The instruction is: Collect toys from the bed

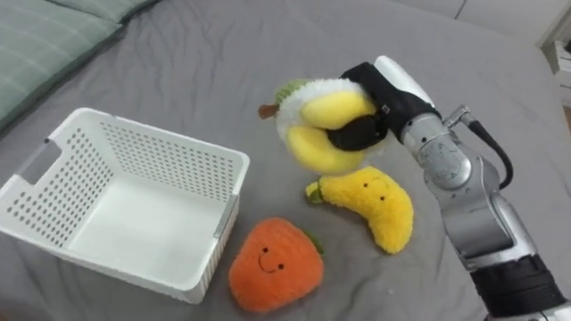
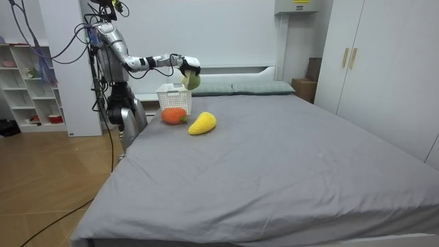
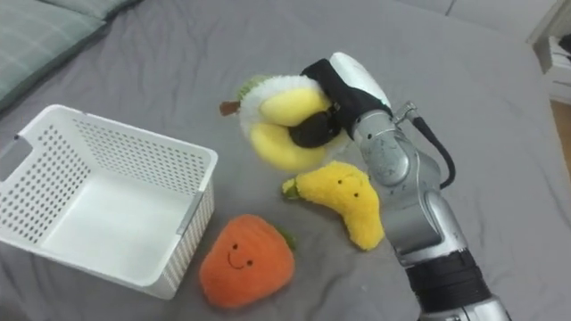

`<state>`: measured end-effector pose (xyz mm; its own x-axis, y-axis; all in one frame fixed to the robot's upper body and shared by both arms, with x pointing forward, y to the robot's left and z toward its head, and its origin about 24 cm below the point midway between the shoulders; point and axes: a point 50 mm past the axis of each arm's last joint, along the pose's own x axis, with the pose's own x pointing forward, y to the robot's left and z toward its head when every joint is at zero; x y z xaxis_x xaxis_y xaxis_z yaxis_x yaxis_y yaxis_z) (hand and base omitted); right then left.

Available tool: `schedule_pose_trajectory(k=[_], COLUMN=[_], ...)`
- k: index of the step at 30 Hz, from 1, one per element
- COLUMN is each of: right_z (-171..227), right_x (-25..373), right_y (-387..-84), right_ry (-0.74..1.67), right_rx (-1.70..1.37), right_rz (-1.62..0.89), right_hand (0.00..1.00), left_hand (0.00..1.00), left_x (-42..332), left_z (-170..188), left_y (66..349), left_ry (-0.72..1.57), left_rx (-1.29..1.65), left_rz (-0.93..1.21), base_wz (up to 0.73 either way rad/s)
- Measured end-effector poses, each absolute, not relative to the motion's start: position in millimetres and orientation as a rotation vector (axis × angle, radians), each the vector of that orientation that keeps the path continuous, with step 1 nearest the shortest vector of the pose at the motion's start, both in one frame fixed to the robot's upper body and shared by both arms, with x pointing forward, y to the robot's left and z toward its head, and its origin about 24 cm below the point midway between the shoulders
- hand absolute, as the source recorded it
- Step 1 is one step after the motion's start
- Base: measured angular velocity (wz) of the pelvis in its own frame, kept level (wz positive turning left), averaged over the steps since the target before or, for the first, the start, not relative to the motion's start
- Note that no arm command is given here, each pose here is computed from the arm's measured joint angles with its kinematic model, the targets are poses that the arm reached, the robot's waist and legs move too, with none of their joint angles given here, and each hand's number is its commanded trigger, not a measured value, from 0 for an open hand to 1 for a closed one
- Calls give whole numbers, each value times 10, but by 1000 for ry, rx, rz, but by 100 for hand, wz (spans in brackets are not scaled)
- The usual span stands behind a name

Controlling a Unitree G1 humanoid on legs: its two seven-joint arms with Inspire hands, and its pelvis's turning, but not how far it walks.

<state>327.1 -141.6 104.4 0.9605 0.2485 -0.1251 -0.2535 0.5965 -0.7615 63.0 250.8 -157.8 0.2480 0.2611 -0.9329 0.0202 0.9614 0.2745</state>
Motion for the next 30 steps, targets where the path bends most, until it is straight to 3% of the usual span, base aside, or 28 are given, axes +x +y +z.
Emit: schedule_pose_trajectory(k=[13,21,25,26,30], right_z=[981,1138,1131,1134,1179], right_x=[3378,3409,3387,3381,3393], right_y=[-1141,-838,-733,-707,-674], right_ry=[44,-33,-45,-46,-58], right_rx=[-899,-839,-835,-829,-853], right_rz=[360,418,443,449,454], right_hand=[100,97,53,0,0], left_hand=[0,0,0,0,0], left_x=[638,672,717,733,826], left_z=[-1563,-1571,-1570,-1566,-1529], left_y=[2471,2417,2365,2348,2343], left_ry=[1318,1319,1306,1302,1265], left_rx=[257,246,234,230,232], left_rz=[154,150,143,141,139], base_wz=[40,22,10,8,6])
